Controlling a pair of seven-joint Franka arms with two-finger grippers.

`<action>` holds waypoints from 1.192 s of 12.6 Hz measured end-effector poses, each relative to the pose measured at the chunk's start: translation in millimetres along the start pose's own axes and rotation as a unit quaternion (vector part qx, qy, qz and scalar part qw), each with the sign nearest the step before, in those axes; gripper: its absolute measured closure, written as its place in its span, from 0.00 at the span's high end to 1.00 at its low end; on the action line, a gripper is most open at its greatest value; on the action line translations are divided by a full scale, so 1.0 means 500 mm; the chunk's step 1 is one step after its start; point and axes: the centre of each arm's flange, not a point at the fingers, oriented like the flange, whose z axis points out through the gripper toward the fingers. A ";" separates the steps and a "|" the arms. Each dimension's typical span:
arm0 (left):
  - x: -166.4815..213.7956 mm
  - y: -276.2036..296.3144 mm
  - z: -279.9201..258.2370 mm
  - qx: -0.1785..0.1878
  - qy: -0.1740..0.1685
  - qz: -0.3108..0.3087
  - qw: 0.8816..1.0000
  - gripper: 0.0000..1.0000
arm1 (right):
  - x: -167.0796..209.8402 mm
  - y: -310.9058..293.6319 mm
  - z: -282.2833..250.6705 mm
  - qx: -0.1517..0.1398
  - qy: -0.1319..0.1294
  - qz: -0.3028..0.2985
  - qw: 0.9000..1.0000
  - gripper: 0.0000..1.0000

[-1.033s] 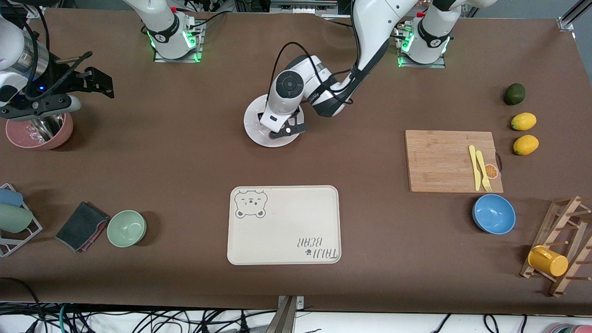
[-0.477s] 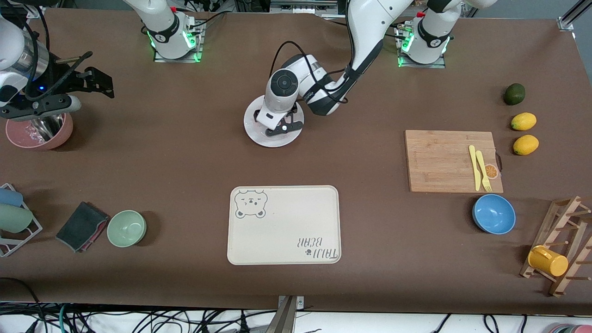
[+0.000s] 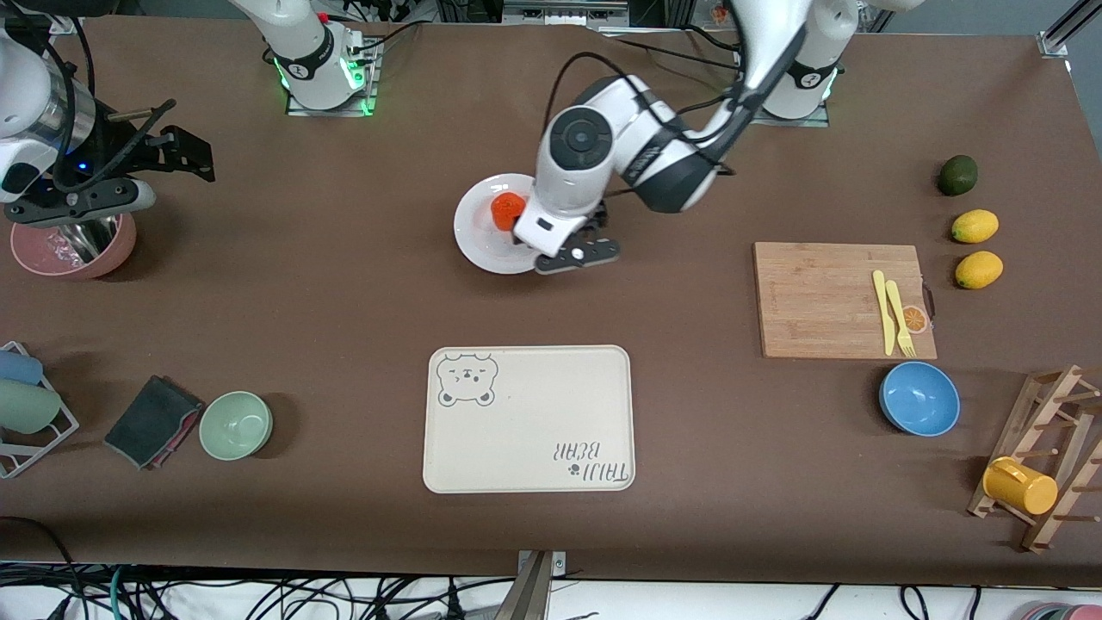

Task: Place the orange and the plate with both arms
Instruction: 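Release the orange onto the plate while the right gripper moves toward it, then grasp the white plate rim with the right gripper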

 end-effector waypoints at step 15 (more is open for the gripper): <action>0.272 -0.707 -0.493 0.032 0.028 0.117 0.992 1.00 | 0.044 -0.223 0.240 0.057 -0.030 -0.065 0.996 1.00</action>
